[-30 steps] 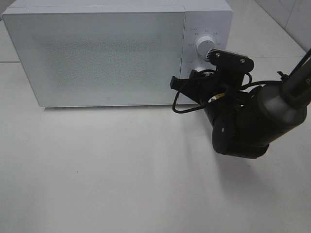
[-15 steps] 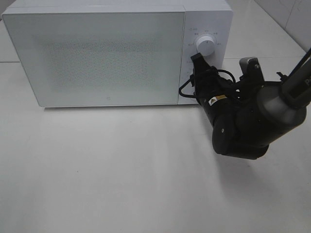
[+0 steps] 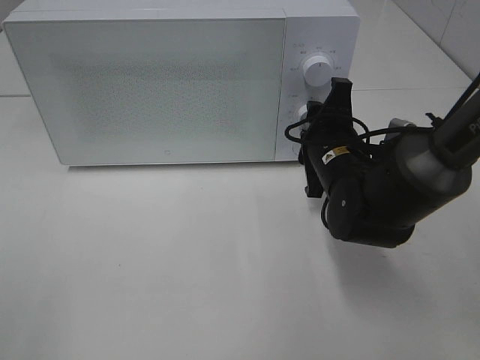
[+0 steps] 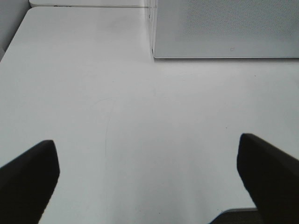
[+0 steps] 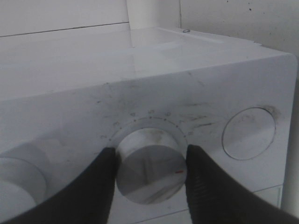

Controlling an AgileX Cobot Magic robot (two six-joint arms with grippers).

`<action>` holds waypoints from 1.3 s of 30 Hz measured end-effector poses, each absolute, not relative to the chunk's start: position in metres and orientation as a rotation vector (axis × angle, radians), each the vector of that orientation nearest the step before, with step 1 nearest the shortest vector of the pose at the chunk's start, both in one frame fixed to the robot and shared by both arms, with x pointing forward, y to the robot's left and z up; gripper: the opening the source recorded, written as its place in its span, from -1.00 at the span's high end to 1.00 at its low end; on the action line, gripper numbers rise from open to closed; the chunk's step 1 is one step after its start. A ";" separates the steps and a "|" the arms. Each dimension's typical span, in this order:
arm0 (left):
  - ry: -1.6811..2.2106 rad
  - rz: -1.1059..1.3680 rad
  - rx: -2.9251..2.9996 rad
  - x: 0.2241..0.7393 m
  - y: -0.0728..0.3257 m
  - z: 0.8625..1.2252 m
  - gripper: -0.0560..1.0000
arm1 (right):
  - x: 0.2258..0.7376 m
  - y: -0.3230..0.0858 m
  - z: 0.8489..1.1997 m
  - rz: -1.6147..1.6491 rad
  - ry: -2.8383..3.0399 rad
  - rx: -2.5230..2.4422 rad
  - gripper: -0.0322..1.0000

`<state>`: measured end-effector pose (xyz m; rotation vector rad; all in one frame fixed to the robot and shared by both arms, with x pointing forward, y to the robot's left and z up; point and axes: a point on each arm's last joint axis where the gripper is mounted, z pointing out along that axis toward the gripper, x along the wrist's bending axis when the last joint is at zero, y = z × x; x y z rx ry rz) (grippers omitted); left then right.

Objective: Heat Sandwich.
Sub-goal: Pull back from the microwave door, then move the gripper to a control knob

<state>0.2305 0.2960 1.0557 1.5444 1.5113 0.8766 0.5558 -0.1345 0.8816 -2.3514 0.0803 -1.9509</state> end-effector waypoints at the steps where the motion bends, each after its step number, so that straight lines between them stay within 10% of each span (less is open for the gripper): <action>1: 1.511 0.877 1.544 0.230 0.296 1.056 -0.95 | 0.556 -0.135 0.882 -1.948 0.088 -2.348 0.10; 27: 1.511 0.877 1.544 0.230 0.296 1.056 -0.95 | 0.556 -0.135 0.881 -1.958 0.081 -2.363 0.09; 39: 1.511 0.877 1.544 0.230 0.296 1.056 -0.95 | 0.556 -0.138 0.882 -1.990 0.067 -2.393 -0.56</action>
